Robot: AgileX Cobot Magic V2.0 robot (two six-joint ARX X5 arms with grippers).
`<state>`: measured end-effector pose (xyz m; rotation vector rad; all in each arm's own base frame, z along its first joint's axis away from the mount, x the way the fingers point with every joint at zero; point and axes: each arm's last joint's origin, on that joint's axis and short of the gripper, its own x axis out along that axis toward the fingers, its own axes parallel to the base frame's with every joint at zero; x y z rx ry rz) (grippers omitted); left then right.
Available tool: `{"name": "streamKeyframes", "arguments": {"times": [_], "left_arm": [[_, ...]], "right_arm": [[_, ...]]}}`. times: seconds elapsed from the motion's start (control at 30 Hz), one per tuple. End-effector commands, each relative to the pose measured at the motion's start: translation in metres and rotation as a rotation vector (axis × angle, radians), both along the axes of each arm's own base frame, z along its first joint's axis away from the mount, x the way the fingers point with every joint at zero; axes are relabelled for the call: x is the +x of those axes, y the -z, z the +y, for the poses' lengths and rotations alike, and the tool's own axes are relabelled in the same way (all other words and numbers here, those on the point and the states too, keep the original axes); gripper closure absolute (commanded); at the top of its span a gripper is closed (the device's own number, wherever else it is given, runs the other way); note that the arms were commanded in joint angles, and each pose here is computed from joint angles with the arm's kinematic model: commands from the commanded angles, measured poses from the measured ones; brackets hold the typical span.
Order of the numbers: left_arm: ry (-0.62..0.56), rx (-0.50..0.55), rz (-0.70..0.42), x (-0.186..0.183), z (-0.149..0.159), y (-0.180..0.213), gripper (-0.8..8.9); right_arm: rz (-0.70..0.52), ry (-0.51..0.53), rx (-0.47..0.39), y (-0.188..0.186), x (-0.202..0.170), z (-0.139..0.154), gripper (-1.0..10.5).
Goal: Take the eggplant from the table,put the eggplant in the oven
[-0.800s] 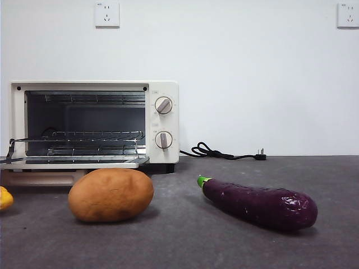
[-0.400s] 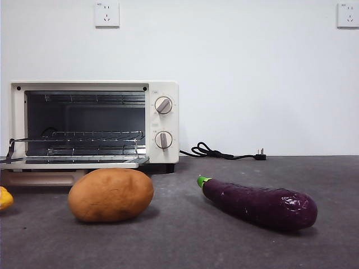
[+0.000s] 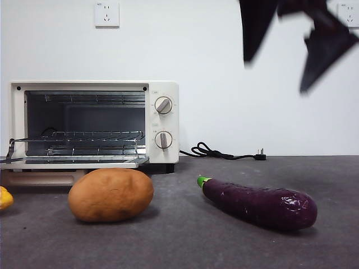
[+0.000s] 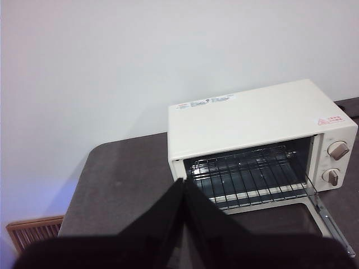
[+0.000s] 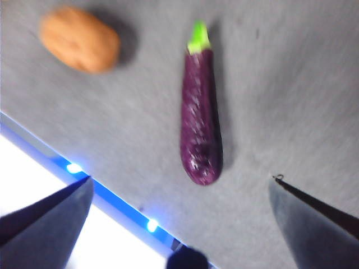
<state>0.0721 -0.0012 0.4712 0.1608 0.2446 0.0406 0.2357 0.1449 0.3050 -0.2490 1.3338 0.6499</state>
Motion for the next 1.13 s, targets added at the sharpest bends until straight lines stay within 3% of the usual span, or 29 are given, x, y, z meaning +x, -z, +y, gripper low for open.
{"name": "streamKeyframes", "arguments": {"times": [0.03, 0.33, 0.53, 0.67, 0.8, 1.13], "left_arm": [[0.001, 0.010, -0.005, -0.001, 0.000, 0.000, 8.19], [0.052, -0.014, 0.020, 0.006, -0.002, 0.001, 8.19], [0.050, -0.012, 0.036, 0.011, -0.002, 0.002, 8.19], [0.050, -0.012, 0.043, 0.014, -0.002, 0.003, 8.19], [0.049, -0.011, 0.050, 0.016, -0.002, 0.003, 8.19], [0.050, -0.011, 0.054, 0.018, -0.003, 0.004, 8.19]], "right_arm": [[0.058, -0.014, -0.036, 0.034, 0.001, 0.002, 3.8], [0.131, -0.041, -0.081, 0.100, 0.000, 0.011, 3.8], [0.157, -0.025, -0.095, 0.123, 0.001, 0.012, 3.8], [0.151, -0.024, -0.090, 0.128, 0.002, 0.013, 4.1], [0.131, -0.018, -0.078, 0.129, 0.003, 0.015, 6.0], [0.139, -0.003, -0.083, 0.134, 0.002, 0.015, 6.1]]}}
